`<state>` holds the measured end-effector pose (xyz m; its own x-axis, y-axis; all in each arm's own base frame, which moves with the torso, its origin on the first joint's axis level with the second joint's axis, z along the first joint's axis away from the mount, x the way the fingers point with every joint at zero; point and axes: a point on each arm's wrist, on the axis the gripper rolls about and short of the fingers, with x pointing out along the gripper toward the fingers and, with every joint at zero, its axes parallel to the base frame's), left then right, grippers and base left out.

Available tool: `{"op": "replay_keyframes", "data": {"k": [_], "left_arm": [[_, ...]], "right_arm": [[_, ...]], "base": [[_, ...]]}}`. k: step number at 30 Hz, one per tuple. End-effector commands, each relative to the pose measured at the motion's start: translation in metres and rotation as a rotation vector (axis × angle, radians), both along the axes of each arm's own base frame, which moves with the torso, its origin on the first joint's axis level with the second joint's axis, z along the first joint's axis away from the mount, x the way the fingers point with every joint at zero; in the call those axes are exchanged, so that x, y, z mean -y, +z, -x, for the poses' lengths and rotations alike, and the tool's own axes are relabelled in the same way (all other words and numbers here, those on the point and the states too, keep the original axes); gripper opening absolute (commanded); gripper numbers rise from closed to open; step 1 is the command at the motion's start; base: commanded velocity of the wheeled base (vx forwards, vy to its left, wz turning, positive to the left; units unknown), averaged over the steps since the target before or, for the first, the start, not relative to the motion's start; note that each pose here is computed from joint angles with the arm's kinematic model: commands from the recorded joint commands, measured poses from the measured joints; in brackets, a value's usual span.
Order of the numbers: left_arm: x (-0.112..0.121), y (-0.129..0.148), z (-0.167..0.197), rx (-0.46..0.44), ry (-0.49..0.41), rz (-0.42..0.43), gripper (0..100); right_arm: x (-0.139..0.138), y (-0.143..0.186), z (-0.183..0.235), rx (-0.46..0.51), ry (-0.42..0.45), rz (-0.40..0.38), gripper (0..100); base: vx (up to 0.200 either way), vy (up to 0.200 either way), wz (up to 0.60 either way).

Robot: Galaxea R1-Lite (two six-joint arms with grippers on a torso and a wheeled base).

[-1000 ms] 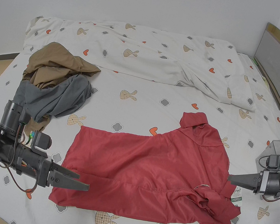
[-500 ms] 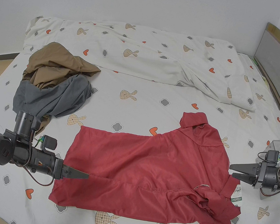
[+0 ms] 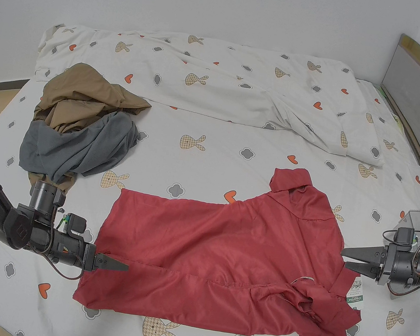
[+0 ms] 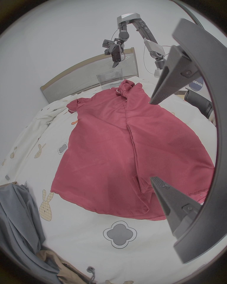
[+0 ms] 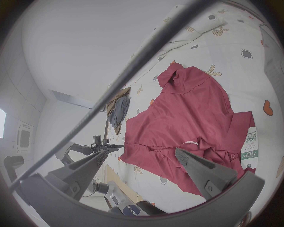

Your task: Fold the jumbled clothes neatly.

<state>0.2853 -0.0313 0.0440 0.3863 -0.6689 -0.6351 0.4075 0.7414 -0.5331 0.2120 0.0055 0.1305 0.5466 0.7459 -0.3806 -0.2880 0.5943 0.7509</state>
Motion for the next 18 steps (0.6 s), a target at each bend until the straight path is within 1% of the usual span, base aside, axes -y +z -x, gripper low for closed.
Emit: {"op": "replay_keyframes", "data": {"k": [1,18], "left_arm": [[0.0,-0.007,-0.001,-0.022,0.002,-0.003,100],[-0.001,-0.027,-0.009,-0.025,0.018,-0.022,100]], "right_arm": [[0.0,-0.001,0.0,-0.003,0.0,0.0,100],[0.0,-0.001,0.0,-0.003,0.0,0.0,100]], "base": [[0.0,0.0,0.0],[0.0,0.0,0.0]]}}
